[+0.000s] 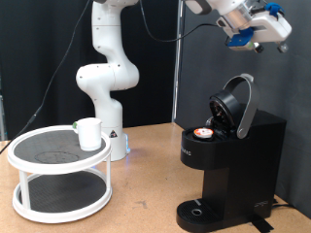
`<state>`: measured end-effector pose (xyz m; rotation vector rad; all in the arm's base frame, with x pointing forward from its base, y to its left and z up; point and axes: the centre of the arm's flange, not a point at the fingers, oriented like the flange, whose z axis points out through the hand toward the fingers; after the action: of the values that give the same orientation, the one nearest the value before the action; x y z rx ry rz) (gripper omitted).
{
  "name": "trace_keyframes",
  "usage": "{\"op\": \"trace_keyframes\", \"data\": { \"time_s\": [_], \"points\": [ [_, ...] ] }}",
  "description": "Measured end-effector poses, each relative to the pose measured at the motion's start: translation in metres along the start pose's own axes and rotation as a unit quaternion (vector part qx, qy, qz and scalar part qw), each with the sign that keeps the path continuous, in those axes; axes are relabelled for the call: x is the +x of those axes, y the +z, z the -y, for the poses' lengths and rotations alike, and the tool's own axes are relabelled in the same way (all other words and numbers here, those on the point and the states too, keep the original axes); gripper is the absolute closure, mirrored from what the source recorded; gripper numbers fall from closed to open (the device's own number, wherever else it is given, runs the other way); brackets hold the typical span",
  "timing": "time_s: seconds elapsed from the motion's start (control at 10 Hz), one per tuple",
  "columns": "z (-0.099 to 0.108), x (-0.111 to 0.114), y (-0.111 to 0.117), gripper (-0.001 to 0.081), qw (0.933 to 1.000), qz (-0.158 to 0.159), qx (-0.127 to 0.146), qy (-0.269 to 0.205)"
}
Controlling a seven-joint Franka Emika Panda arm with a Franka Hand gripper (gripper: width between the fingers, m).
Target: Make a cup of coffee with the keurig machine
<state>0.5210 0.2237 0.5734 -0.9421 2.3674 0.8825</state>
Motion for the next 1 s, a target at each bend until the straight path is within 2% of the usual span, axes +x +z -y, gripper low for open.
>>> {"op": "trace_keyframes", "data": {
  "time_s": [0.3, 0.5, 0.6, 0.8, 0.9, 1.0],
  "points": [
    [-0.001, 0.000, 0.006, 0.0072, 1.0000, -0.003, -0.004, -0.003],
    [0.002, 0.007, 0.006, 0.0072, 0.9998, -0.016, -0.012, -0.006],
    [0.007, 0.014, 0.007, 0.0161, 0.9995, -0.026, -0.014, -0.002],
    [0.018, 0.030, 0.010, 0.0161, 0.9989, -0.043, -0.014, 0.013],
    [0.024, 0.036, 0.011, 0.0361, 0.9987, -0.046, -0.013, 0.020],
    [0.028, 0.042, 0.011, 0.0507, 0.9985, -0.048, -0.012, 0.025]
  ]
}}
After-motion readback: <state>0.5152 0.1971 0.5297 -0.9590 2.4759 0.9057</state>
